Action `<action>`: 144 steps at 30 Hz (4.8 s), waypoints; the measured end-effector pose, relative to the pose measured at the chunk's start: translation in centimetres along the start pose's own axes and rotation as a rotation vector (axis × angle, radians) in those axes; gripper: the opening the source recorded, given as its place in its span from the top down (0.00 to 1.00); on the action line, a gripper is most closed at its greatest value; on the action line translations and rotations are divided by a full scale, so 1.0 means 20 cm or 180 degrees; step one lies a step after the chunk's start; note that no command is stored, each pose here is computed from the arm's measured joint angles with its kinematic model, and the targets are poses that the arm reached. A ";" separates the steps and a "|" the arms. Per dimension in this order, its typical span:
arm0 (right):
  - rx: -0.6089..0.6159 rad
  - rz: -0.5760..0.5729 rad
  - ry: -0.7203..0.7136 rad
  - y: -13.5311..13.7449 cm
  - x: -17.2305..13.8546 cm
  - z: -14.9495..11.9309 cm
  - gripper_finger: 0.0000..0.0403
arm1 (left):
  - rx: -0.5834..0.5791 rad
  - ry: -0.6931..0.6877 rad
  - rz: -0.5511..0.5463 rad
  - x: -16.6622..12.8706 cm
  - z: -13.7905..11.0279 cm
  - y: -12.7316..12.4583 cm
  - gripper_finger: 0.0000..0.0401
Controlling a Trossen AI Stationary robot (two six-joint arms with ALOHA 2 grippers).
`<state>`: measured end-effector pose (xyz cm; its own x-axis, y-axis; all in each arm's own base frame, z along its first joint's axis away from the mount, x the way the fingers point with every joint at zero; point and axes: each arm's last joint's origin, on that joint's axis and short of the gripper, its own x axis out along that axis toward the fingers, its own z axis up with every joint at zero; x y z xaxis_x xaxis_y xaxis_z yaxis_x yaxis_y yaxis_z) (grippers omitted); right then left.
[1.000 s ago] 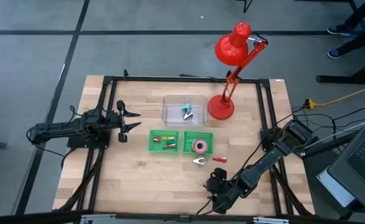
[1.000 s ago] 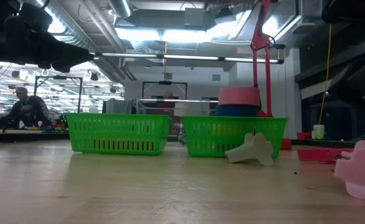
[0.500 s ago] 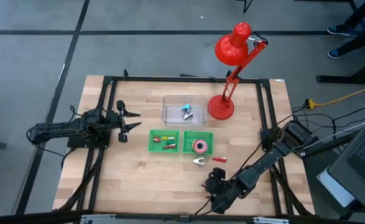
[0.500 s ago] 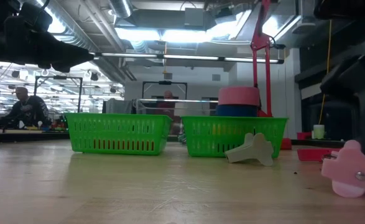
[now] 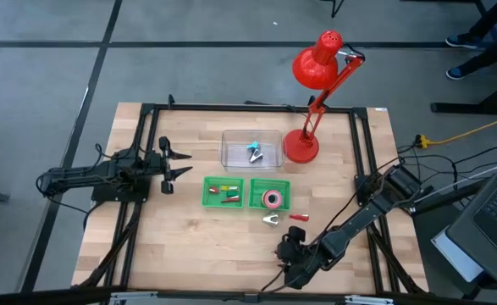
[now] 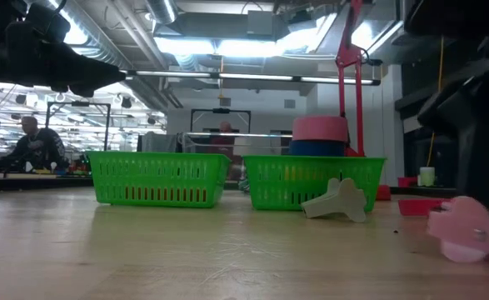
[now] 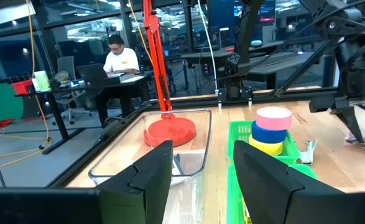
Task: Pick and place Stapler, Stapler remover, tape
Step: Put the pink staple remover into the transparent bin, then put the gray staple remover into the transparent bin
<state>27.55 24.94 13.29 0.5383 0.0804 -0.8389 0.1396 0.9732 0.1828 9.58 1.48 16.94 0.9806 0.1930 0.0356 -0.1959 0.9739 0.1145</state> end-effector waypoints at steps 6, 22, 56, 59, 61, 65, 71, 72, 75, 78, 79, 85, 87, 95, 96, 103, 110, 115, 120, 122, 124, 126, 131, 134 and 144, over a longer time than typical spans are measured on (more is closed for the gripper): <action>-0.0021 -0.0004 0.0074 -0.02 0.04 0.01 0.47 | 0.0001 0.0000 0.0000 0.00 0.00 0.00 0.58; 0.0118 -0.0020 0.0131 -0.04 0.05 0.02 0.94 | 0.0000 0.0000 0.0002 0.00 0.00 0.00 0.58; -0.0232 0.0193 -0.0772 -0.21 -0.28 0.63 0.93 | 0.0001 0.0000 0.0002 0.00 0.00 0.00 0.58; -0.0489 0.0114 -0.0879 -0.24 -0.32 0.73 0.93 | 0.0001 0.0000 0.0002 0.00 0.00 0.00 0.58; -0.0642 0.0115 -0.0951 -0.26 -0.34 0.78 0.93 | 0.0000 0.0000 0.0001 0.00 0.00 0.00 0.58; -0.0888 0.0177 -0.1038 -0.31 -0.38 0.88 0.93 | 0.0000 0.0000 0.0002 0.00 0.00 0.00 0.58; -0.1122 0.0244 -0.1085 -0.47 -0.40 1.01 0.93 | 0.0000 0.0000 0.0001 0.00 0.00 0.00 0.58; -0.1141 0.0261 -0.1082 -0.50 -0.40 1.03 0.93 | 0.0000 0.0000 0.0002 0.00 0.00 0.00 0.58; -0.1216 0.0301 -0.1066 -0.59 -0.39 1.07 0.93 | 0.0000 0.0000 0.0001 0.00 0.00 0.00 0.58; -0.1322 0.0287 -0.1069 -0.67 -0.39 1.10 0.93 | 0.0001 0.0000 0.0001 0.00 0.00 0.00 0.58; -0.1362 0.0280 -0.1072 -0.70 -0.39 1.11 0.93 | 0.0001 0.0000 0.0001 0.00 0.00 0.00 0.58; -0.1494 0.0168 -0.0955 -0.89 -0.39 1.14 0.93 | 0.0000 0.0000 0.0001 0.00 0.00 0.00 0.58; -0.1534 0.0079 -0.0846 -0.95 -0.39 1.14 0.93 | 0.0001 0.0000 0.0002 0.00 0.00 0.00 0.58; -0.1548 -0.0184 -0.0469 -1.21 -0.37 1.11 0.93 | 0.0001 0.0000 0.0001 0.00 0.00 0.00 0.58; -0.1525 -0.0211 -0.0434 -1.24 -0.36 1.10 0.93 | 0.0001 0.0000 0.0002 0.00 0.00 0.00 0.58; -0.1460 -0.0341 -0.0246 -1.42 -0.29 1.01 0.93 | 0.0000 0.0000 0.0002 0.00 0.00 0.00 0.58; -0.1433 -0.0235 -0.0216 -1.53 -0.22 0.90 0.93 | 0.0001 0.0000 0.0001 0.00 0.00 0.00 0.58; -0.1415 -0.0254 -0.0200 -1.56 -0.19 0.85 0.92 | 0.0001 0.0000 0.0002 0.00 0.00 0.00 0.58; -0.1381 -0.0276 -0.0181 -1.59 -0.19 0.84 0.90 | 0.0001 0.0000 0.0001 0.00 0.00 0.00 0.58; -0.1364 -0.0288 -0.0183 -1.60 -0.19 0.84 0.88 | 0.0000 0.0000 0.0001 0.00 0.00 0.00 0.58; -0.1349 -0.0306 -0.0202 -1.61 -0.19 0.84 0.86 | 0.0001 0.0000 0.0001 0.00 0.00 0.00 0.58; -0.1332 -0.0318 -0.0204 -1.62 -0.19 0.84 0.84 | 0.0000 0.0000 0.0001 0.00 0.00 0.00 0.58; -0.1260 -0.0334 -0.0251 -1.63 -0.20 0.85 0.79 | 0.0000 0.0000 0.0002 0.00 0.00 0.00 0.58; -0.1262 -0.0338 -0.0268 -1.63 -0.20 0.85 0.76 | 0.0001 0.0000 0.0001 0.00 0.00 0.00 0.58; -0.1254 -0.0338 -0.0265 -1.63 -0.20 0.85 0.62 | 0.0000 0.0000 0.0001 0.00 0.00 0.00 0.58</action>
<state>35.02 -10.78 19.36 0.6057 -0.0270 -0.7953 -0.1219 0.9845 -0.1262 9.58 1.48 16.94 0.9805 0.1934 0.0356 -0.1962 0.9738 0.1147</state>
